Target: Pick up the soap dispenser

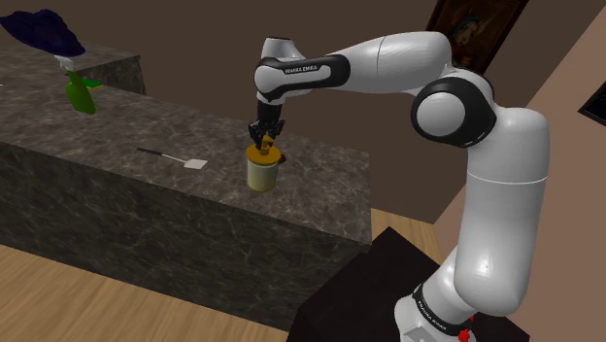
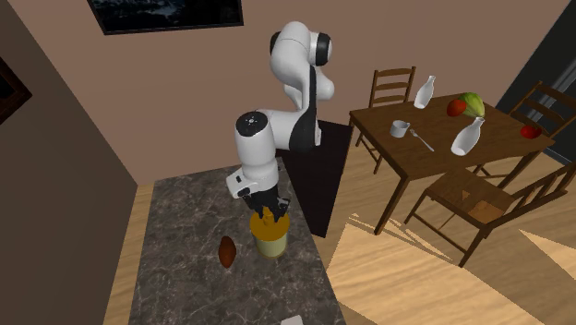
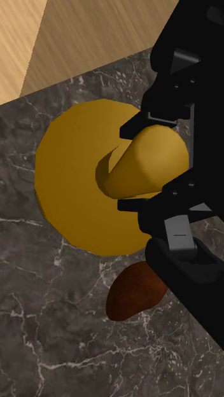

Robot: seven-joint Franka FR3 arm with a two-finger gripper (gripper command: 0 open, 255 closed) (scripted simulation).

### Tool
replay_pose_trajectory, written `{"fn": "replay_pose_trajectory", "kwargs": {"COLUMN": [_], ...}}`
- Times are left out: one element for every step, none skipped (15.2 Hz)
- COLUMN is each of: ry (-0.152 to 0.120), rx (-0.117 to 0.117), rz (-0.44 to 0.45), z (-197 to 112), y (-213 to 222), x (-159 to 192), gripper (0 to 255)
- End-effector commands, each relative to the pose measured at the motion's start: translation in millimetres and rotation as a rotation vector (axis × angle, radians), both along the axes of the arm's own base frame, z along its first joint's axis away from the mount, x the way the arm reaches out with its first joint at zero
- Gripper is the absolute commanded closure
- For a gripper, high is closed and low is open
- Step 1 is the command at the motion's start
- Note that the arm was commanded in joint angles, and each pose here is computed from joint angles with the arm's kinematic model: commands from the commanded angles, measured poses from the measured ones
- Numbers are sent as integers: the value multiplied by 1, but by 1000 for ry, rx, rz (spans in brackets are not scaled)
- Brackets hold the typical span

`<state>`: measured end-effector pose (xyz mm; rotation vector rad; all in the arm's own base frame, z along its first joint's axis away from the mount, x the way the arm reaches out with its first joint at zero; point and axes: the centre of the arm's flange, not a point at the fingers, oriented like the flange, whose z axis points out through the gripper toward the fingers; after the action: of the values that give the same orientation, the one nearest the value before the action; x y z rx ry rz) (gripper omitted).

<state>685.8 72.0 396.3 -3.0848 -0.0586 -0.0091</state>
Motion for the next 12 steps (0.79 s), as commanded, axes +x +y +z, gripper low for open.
{"fn": "replay_pose_trajectory", "kwargs": {"ry": [1,1,1,1,1,1,1,1,1,1,1,1], "rx": [0,0,0,0,0,0,0,0,0,0,0,0], "rz": [0,0,0,0,0,0,0,0,0,0,0,0], "z": [-1,-1,-1,-1,-1,4,9,15,20,25,30,36], "y": [0,0,0,0,0,0,0,0,0,0,0,0], "x": [0,0,0,0,1,1,1,1,1,1,1,1], "gripper": [255,255,255,255,255,255,255,255,255,255,255,255]}}
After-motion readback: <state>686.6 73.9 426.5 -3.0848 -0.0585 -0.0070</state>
